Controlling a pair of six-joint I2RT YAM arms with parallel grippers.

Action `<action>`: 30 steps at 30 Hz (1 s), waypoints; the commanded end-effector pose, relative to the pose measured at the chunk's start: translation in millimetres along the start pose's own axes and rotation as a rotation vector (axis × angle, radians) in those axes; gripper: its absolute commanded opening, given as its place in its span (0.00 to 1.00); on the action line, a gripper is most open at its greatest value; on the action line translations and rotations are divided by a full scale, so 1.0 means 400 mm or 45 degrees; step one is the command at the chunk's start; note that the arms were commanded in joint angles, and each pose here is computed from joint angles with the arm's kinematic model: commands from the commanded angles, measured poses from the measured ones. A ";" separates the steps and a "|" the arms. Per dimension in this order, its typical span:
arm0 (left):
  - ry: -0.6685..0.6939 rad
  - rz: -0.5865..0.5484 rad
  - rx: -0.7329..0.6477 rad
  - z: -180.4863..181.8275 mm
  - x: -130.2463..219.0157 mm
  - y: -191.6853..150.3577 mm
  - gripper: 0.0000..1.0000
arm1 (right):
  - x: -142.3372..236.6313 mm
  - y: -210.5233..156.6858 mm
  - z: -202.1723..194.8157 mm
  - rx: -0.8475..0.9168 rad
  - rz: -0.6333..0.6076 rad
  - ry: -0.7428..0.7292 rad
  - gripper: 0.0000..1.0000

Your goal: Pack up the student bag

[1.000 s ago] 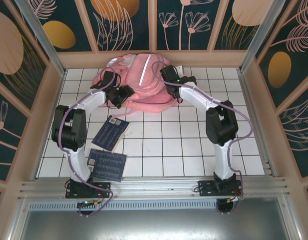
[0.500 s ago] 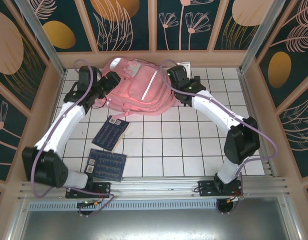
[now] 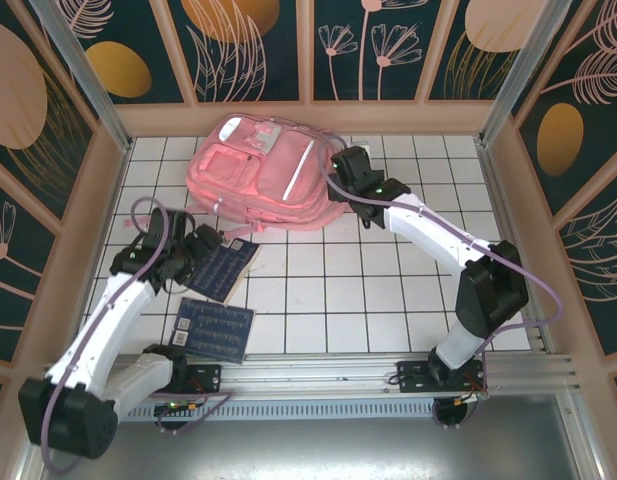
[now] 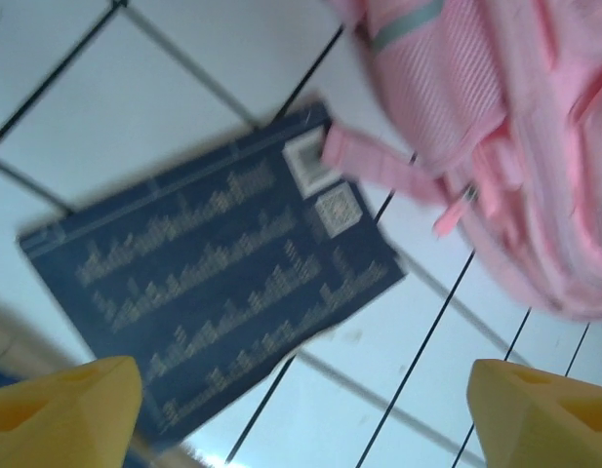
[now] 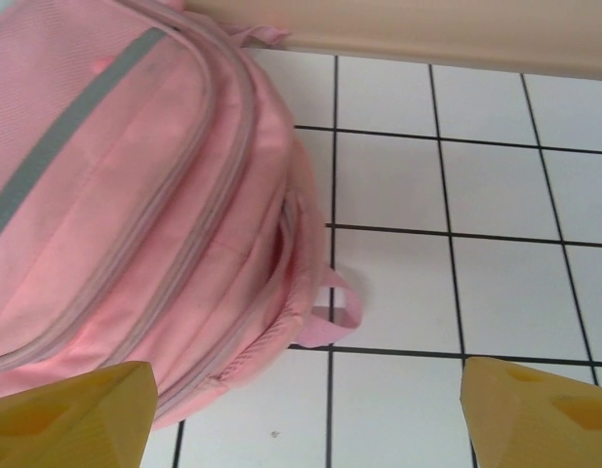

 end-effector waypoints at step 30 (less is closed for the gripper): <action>-0.334 0.662 -0.150 -0.175 -0.275 -0.388 0.91 | 0.046 -0.076 0.023 -0.113 0.012 0.173 0.82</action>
Point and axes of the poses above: each hand's point on the last joint's axis, 136 mm out from that joint toward the fingers, its own x axis back along the fingers, its own z axis along the line the jaws close on, y = z × x, the point moved 2 cm from there along x, back along the fingers, and after that the axes turned 1 degree about -x, right-handed, at the moved point
